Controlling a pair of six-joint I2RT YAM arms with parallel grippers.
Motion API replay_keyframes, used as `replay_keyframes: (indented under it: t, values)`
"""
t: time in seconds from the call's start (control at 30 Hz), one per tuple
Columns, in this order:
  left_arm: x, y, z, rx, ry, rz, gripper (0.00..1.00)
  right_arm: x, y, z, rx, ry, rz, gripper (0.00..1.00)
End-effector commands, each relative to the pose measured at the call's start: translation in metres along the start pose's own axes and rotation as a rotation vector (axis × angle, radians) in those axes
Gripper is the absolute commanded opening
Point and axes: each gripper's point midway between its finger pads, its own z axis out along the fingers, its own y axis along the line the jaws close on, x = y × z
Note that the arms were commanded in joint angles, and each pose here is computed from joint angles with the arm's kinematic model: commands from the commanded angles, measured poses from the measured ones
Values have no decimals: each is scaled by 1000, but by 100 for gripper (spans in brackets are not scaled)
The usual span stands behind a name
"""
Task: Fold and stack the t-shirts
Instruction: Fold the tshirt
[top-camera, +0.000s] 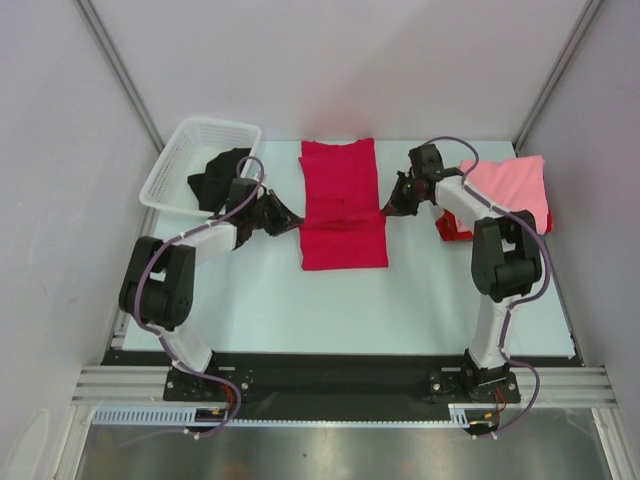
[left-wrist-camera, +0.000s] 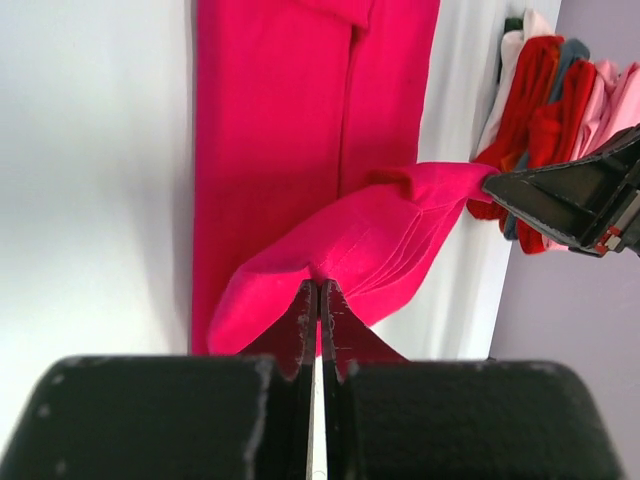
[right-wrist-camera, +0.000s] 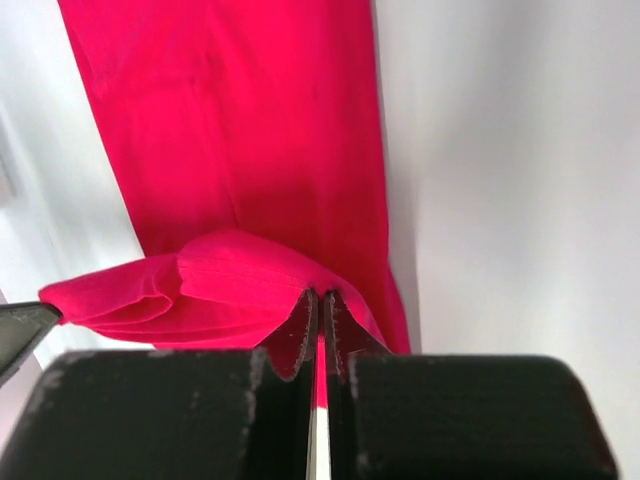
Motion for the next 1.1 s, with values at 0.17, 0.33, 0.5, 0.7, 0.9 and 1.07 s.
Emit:
replay_keyframes:
  t: [0.17, 0.33, 0.5, 0.7, 0.9, 1.07]
  values:
    - [-39, -20, 21, 60, -50, 29, 0, -38, 9, 8, -25, -42, -2, 0]
    - [-46, -13, 31, 47, -42, 9, 0, -47, 8, 20, -29, -33, 5, 0]
    - [-57, -9, 36, 27, -69, 12, 0, -54, 11, 28, -40, -35, 8, 0]
    - [-68, -6, 60, 46, -59, -11, 4, -74, 14, 37, -38, -57, 28, 17]
    - [-73, -13, 46, 34, -81, 48, 63, -74, 12, 19, -28, -101, 24, 79]
    - [-37, 12, 16, -46, -67, 59, 67, -29, 5, -13, -95, -144, 33, 65]
